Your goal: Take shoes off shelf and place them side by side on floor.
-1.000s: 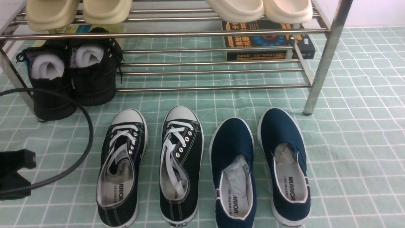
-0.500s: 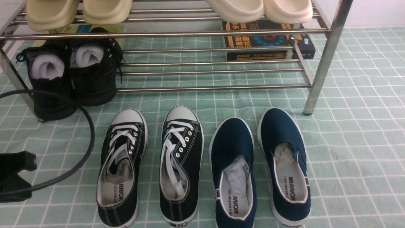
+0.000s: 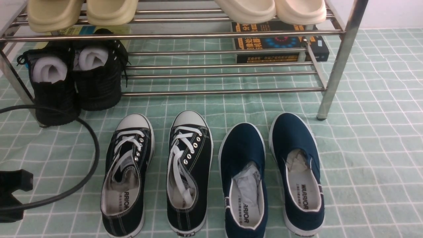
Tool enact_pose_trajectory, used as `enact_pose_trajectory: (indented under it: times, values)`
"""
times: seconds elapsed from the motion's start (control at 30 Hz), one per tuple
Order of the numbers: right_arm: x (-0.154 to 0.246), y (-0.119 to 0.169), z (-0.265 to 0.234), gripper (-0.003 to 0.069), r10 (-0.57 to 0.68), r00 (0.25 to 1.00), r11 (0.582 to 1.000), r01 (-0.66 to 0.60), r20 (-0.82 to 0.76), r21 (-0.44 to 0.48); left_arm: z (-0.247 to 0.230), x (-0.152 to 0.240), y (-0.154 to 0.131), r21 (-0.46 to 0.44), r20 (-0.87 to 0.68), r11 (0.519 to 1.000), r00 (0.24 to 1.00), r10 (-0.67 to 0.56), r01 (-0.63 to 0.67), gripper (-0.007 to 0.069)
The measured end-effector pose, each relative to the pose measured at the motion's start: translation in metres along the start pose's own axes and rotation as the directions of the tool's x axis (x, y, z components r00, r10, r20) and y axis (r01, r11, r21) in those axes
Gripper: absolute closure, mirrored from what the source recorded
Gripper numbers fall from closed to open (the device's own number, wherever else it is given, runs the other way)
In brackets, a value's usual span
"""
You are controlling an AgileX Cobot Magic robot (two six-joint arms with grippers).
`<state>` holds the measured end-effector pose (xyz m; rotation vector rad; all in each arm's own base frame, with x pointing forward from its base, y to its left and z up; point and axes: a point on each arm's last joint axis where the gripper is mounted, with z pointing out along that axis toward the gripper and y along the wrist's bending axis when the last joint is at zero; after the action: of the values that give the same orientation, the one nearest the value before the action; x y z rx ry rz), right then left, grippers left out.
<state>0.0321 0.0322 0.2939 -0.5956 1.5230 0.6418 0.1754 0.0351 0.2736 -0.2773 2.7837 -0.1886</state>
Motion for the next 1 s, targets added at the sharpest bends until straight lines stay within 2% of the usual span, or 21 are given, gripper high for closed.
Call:
enact_pose_trajectory:
  times: [0.17,0.7,0.83,0.87,0.9,0.93,1.0]
  values:
    - [0.000,0.000,0.000,0.0647,0.000,1.000,1.000,0.000,0.000,0.000,0.000,0.000,0.002,-0.026,-0.005,1.000,1.000,0.015,-0.015,0.0620]
    - [0.007,-0.001,0.002,0.0631,-0.002,1.000,1.000,0.002,-0.022,0.007,0.000,0.003,0.002,-0.025,-0.028,1.000,0.999,0.016,-0.016,0.0606]
    - [0.031,-0.007,0.009,0.0630,0.010,0.996,0.995,0.000,-0.094,0.103,0.000,0.003,0.002,-0.025,-0.029,1.000,0.999,0.016,-0.016,0.0606]
    - [0.048,-0.012,0.010,0.0630,0.027,0.990,0.984,-0.002,-0.137,0.179,0.000,0.003,0.002,-0.025,-0.029,1.000,0.999,0.016,-0.016,0.0606]
    - [0.050,-0.012,0.011,0.0630,0.029,0.989,0.982,-0.002,-0.142,0.187,0.000,0.003,0.002,-0.025,-0.029,1.000,0.999,0.016,-0.016,0.0606]
    - [0.064,-0.016,0.010,0.0628,0.047,0.985,0.969,-0.004,-0.168,0.249,0.000,0.003,0.002,-0.025,-0.029,1.000,0.999,0.014,-0.015,0.0606]
    - [0.072,-0.019,0.010,0.0627,0.060,0.981,0.958,-0.005,-0.183,0.287,0.000,0.003,0.002,-0.025,-0.029,1.000,1.000,0.009,-0.010,0.0606]
